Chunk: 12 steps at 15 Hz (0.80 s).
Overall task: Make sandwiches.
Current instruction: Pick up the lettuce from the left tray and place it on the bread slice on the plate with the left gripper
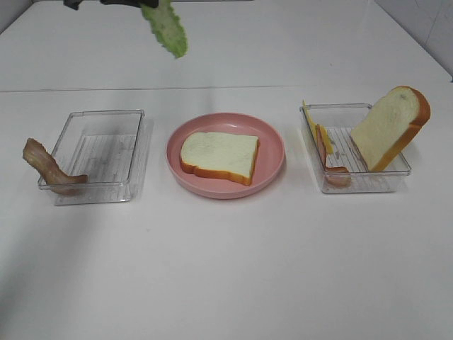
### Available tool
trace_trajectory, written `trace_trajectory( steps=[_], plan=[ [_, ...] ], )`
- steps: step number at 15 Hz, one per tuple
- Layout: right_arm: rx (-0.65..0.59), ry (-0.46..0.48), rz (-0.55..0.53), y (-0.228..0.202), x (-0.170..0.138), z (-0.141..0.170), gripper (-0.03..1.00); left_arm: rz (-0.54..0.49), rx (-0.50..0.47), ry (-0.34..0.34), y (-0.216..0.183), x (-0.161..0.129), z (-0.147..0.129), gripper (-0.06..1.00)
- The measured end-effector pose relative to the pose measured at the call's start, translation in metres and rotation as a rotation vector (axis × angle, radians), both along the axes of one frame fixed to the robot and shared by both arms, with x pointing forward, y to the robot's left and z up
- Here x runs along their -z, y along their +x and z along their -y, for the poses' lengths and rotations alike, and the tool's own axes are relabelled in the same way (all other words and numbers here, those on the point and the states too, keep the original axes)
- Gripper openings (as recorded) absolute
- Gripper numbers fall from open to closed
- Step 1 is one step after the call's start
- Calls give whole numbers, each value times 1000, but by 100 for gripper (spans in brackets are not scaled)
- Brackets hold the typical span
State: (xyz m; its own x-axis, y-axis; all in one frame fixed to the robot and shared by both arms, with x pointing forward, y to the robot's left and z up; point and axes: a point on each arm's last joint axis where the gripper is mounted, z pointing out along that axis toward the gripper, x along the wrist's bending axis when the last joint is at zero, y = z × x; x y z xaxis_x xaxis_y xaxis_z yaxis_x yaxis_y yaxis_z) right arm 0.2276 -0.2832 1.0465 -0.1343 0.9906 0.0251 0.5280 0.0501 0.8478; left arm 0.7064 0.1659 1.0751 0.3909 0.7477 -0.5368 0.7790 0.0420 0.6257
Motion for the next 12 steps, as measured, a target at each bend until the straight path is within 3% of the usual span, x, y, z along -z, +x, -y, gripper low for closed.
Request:
trace_trajectory(
  steps=[3, 5, 6, 10, 12],
  plan=[
    [0, 0, 0, 0, 0, 0, 79, -14, 97, -67, -4, 23, 56, 0],
    [0, 0, 0, 0, 0, 0, 79, -43, 122, -62, -5, 45, 78, 0],
    [0, 0, 0, 0, 0, 0, 79, -84, 156, -50, -8, 70, 100, 0],
    [0, 0, 0, 0, 0, 0, 79, -152, 205, -18, -13, 103, 118, 0],
    [0, 0, 0, 0, 0, 0, 79, -165, 227, 34, -14, 112, 117, 0]
  ],
)
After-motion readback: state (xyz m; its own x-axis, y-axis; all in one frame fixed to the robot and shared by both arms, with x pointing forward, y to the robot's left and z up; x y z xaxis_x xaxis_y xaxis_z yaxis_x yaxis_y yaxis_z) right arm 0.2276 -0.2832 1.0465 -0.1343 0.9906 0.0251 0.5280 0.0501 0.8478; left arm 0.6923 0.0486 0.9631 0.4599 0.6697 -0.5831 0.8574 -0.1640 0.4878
